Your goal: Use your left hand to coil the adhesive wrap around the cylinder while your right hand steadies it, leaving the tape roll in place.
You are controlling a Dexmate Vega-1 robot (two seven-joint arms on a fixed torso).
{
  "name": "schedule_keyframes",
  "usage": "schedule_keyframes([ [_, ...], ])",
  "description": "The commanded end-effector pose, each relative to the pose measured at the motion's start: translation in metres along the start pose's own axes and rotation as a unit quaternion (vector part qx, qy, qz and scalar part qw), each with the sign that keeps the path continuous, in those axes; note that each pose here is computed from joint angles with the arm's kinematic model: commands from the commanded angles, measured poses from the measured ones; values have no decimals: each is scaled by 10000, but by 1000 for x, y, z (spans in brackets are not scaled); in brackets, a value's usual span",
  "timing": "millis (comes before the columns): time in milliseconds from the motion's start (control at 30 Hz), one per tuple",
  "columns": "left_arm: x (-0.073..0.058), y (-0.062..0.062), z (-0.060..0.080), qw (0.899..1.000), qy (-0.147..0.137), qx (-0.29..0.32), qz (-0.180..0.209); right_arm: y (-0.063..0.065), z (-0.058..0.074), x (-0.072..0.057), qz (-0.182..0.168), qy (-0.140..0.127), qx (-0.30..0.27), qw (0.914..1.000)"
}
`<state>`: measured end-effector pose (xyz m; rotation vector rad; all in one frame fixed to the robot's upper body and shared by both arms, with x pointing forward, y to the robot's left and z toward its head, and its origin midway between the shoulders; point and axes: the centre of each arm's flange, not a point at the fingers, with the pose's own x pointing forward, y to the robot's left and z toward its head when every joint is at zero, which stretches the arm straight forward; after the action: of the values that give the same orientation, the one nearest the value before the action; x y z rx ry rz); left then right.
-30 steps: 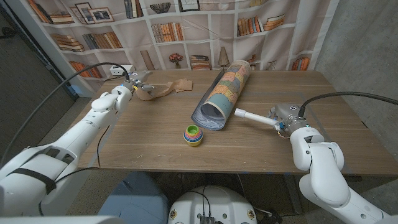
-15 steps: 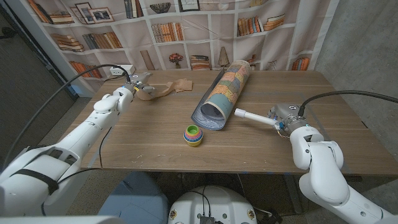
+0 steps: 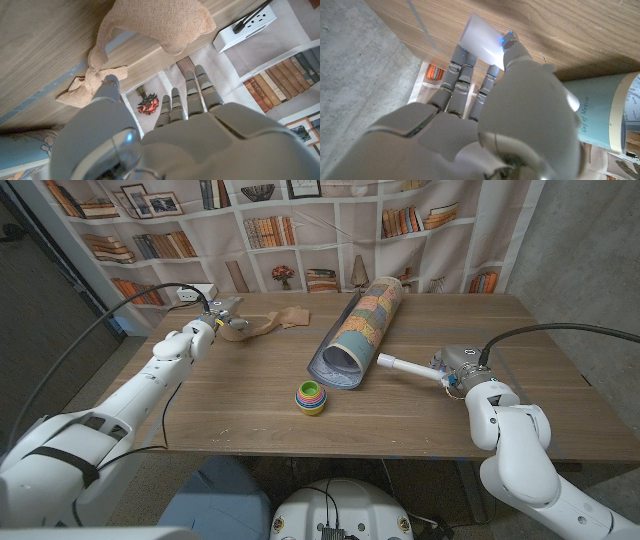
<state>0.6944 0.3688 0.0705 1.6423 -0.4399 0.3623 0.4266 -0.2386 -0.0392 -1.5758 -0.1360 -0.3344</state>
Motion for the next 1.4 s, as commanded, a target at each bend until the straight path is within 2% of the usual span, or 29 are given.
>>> schedule_keyframes([
  [33, 1, -5, -2, 9998, 150, -108, -96, 1, 0, 1, 29, 28, 18, 10000],
  [667, 0, -15, -9, 9992, 279, -258, -149, 1, 5, 1, 54, 14, 10, 10000],
  [1000, -2, -17, -4, 9994, 297, -149, -87, 2, 6, 1, 60, 31, 0, 10000],
  [1400, -1, -22, -4, 9990, 362, -179, -188, 3, 4, 2, 75, 41, 1, 10000],
])
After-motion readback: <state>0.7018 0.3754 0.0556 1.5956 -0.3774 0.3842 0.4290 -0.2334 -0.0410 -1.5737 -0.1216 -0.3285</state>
